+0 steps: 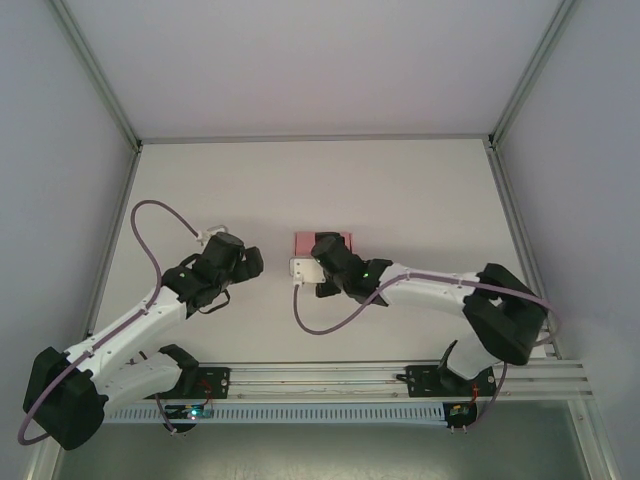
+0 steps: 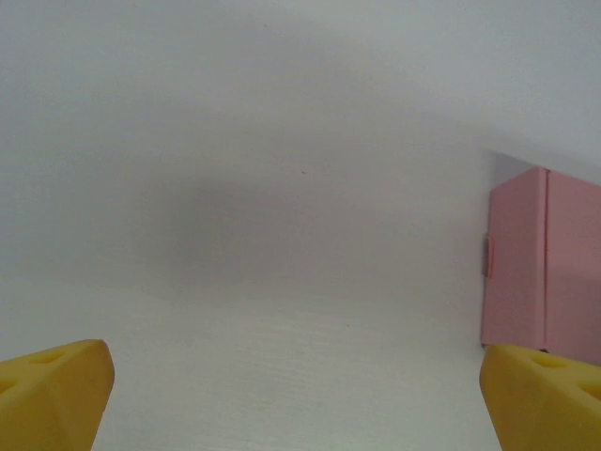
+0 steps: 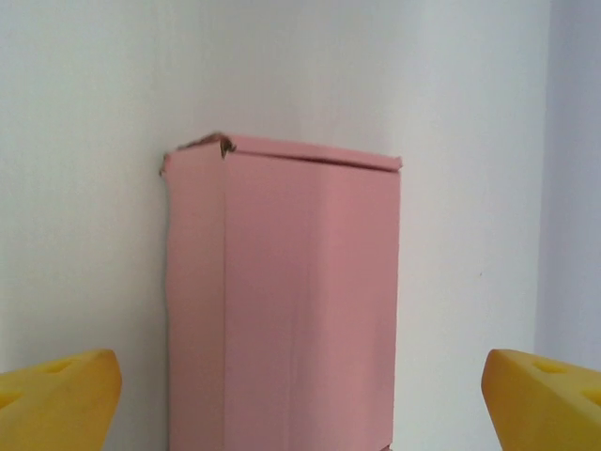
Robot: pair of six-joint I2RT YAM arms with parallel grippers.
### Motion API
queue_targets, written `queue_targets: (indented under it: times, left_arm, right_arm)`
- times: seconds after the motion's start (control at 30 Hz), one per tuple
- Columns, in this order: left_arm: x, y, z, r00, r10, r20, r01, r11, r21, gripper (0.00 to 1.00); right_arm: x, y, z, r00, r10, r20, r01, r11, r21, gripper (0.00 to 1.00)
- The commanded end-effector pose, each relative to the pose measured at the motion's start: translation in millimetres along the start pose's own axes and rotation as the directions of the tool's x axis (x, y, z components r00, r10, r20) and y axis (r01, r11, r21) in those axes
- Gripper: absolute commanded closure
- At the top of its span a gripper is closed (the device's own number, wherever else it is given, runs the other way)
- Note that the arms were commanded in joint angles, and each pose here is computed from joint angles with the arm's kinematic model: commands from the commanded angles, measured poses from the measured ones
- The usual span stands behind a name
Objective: Assemble paper box
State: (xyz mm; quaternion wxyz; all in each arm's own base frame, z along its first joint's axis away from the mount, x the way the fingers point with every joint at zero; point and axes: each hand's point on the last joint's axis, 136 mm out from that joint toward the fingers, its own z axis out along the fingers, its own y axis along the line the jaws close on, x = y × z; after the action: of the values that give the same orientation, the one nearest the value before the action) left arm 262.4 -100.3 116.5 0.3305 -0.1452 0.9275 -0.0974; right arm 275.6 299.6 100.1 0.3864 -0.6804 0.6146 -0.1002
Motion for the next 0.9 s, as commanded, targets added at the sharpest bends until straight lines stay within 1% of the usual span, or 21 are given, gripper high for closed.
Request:
queue_targets:
  times: [0.0, 0.03, 0.07, 0.1, 0.13, 0.2, 0.27, 0.3, 0.33, 0.4, 0.43, 0.47, 0.5, 0.57, 0.63, 0.67, 0.8, 0.87]
  left_arm:
    - [-30, 9, -6, 0.994, 0.03, 0.107, -0.024, 0.998, -0.061, 0.0]
    - [-36, 9, -8, 0.991, 0.037, 0.127, -0.028, 0.997, -0.071, 0.0]
    - [-44, 12, -9, 0.988, 0.031, 0.153, -0.018, 0.996, -0.089, 0.0]
    - [-51, 14, -10, 0.984, 0.031, 0.175, -0.014, 0.995, -0.098, 0.0]
    - [-57, 15, -10, 0.981, 0.03, 0.192, -0.01, 0.995, -0.103, 0.0]
    - [-71, 16, -8, 0.972, 0.051, 0.23, -0.029, 0.995, -0.101, 0.0]
    - [-83, 23, -9, 0.962, 0.073, 0.265, -0.039, 0.991, -0.129, 0.0]
    - [-90, 28, -11, 0.955, 0.077, 0.286, -0.034, 0.988, -0.152, 0.0]
    - [-97, 34, -11, 0.946, 0.088, 0.312, -0.033, 0.984, -0.177, 0.0]
    - [-108, 44, -8, 0.924, 0.125, 0.362, -0.051, 0.977, -0.206, 0.0]
    - [-113, 49, -4, 0.914, 0.128, 0.385, -0.052, 0.978, -0.201, 0.0]
    - [-118, 55, -1, 0.906, 0.127, 0.403, -0.054, 0.98, -0.189, 0.0]
    - [-122, 62, 2, 0.897, 0.122, 0.425, -0.044, 0.981, -0.19, 0.0]
    - [-128, 82, 6, 0.883, 0.09, 0.461, 0.011, 0.977, -0.212, 0.0]
    - [-132, 98, 11, 0.872, 0.089, 0.481, 0.031, 0.971, -0.235, 0.0]
    - [-132, 102, 15, 0.87, 0.096, 0.484, 0.026, 0.971, -0.239, 0.0]
    - [-128, 107, 36, 0.872, 0.173, 0.458, -0.058, 0.966, -0.253, 0.0]
    - [-121, 103, 53, 0.877, 0.225, 0.425, -0.133, 0.962, -0.237, 0.0]
  right_arm:
    - [-22, -21, -28, 0.98, 0.155, 0.126, -0.156, 0.988, 0.004, 0.02]
    - [-24, -36, -37, 0.962, 0.217, 0.164, -0.226, 0.973, 0.037, 0.02]
    - [-24, -55, -48, 0.929, 0.308, 0.207, -0.328, 0.942, 0.073, 0.02]
    - [-20, -75, -58, 0.885, 0.397, 0.244, -0.43, 0.897, 0.103, 0.02]
    - [-13, -94, -69, 0.826, 0.488, 0.281, -0.536, 0.834, 0.128, 0.02]
    - [16, -132, -93, 0.657, 0.666, 0.353, -0.746, 0.64, 0.182, 0.02]
    - [61, -157, -112, 0.479, 0.779, 0.404, -0.878, 0.415, 0.239, 0.02]
    - [84, -163, -118, 0.408, 0.809, 0.424, -0.909, 0.318, 0.268, 0.02]
    - [112, -165, -124, 0.327, 0.836, 0.441, -0.931, 0.204, 0.304, 0.02]
    - [164, -161, -133, 0.192, 0.86, 0.472, -0.927, 0.001, 0.375, 0.02]
    - [192, -156, -136, 0.131, 0.861, 0.491, -0.909, -0.093, 0.407, 0.02]
    - [214, -151, -138, 0.11, 0.855, 0.507, -0.888, -0.144, 0.436, 0.02]
    - [231, -143, -137, 0.109, 0.855, 0.507, -0.878, -0.156, 0.452, 0.02]
    - [250, -135, -133, 0.163, 0.851, 0.499, -0.867, -0.118, 0.484, 0.02]
    - [261, -129, -131, 0.22, 0.845, 0.487, -0.846, -0.084, 0.527, 0.02]
    - [264, -127, -128, 0.238, 0.844, 0.48, -0.84, -0.069, 0.538, 0.02]
    - [269, -122, -112, 0.322, 0.825, 0.465, -0.833, 0.013, 0.554, 0.02]
    - [270, -123, -108, 0.343, 0.803, 0.487, -0.833, 0.021, 0.552, 0.02]
